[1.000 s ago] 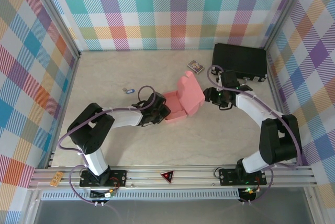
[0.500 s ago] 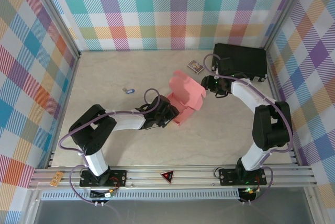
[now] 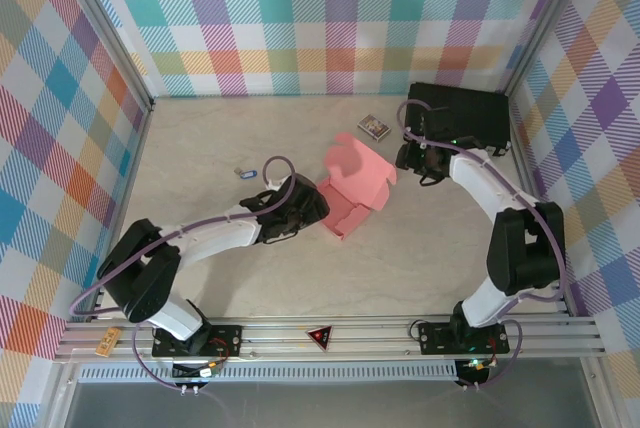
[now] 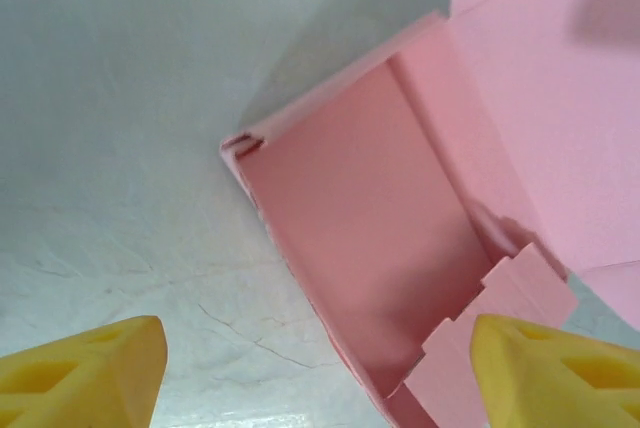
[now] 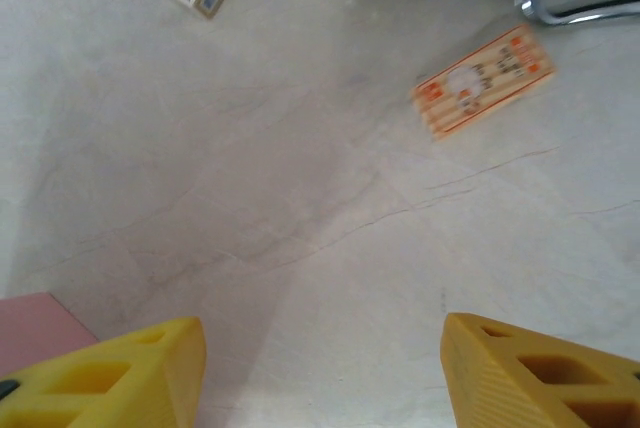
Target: Fold the paper box
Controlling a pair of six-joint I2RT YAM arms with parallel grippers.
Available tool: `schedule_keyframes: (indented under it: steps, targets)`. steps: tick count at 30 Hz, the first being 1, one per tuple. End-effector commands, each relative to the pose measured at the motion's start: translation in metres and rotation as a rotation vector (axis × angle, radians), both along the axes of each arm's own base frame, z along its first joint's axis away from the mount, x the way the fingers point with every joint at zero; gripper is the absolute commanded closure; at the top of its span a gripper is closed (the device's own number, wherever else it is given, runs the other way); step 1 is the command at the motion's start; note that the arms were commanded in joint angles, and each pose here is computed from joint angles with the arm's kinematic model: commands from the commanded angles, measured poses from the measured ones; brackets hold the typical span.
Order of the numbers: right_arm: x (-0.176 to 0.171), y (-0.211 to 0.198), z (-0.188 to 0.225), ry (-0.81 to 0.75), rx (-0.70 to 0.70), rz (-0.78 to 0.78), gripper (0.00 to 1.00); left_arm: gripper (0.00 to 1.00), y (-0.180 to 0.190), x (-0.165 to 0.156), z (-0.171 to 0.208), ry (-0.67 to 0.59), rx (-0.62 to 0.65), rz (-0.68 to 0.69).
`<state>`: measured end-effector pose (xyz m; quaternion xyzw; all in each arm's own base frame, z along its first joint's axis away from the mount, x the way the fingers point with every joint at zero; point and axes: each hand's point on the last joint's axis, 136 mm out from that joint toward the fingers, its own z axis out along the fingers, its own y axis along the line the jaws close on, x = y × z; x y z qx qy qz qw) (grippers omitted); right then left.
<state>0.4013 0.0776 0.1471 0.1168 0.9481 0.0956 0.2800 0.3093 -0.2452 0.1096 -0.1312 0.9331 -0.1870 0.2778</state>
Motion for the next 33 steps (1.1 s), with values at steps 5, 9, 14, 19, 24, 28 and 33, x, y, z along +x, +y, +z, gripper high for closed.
schedule_keyframes:
  steps: [5, 9, 14, 19, 24, 28, 33]
  targets:
    - [-0.047, -0.015, -0.001, 0.029, -0.017, 0.015, 0.35, 0.19, 0.017, 0.04, 0.014, -0.058, 0.21, -0.335]
    - [-0.077, -0.01, -0.01, 0.057, 0.036, 0.029, 0.36, 0.21, 0.012, 0.061, 0.009, -0.07, 0.24, -0.486]
    - [-0.11, 0.02, -0.026, 0.045, 0.214, 0.098, 0.41, 0.24, 0.002, 0.08, -0.007, -0.034, 0.147, -0.613]
    - [-0.125, 0.044, -0.045, 0.062, 0.278, 0.137, 0.45, 0.26, -0.006, 0.085, -0.017, -0.002, 0.089, -0.678]
    - [-0.119, 0.06, -0.061, 0.075, 0.279, 0.154, 0.49, 0.28, -0.018, 0.08, -0.025, 0.024, 0.017, -0.723]
    - [-0.103, 0.06, -0.072, 0.094, 0.224, 0.12, 0.55, 0.29, -0.023, 0.077, -0.036, 0.052, -0.029, -0.707]
    - [-0.085, 0.058, -0.075, 0.087, 0.171, 0.105, 0.58, 0.32, -0.022, 0.073, -0.047, 0.074, -0.058, -0.666]
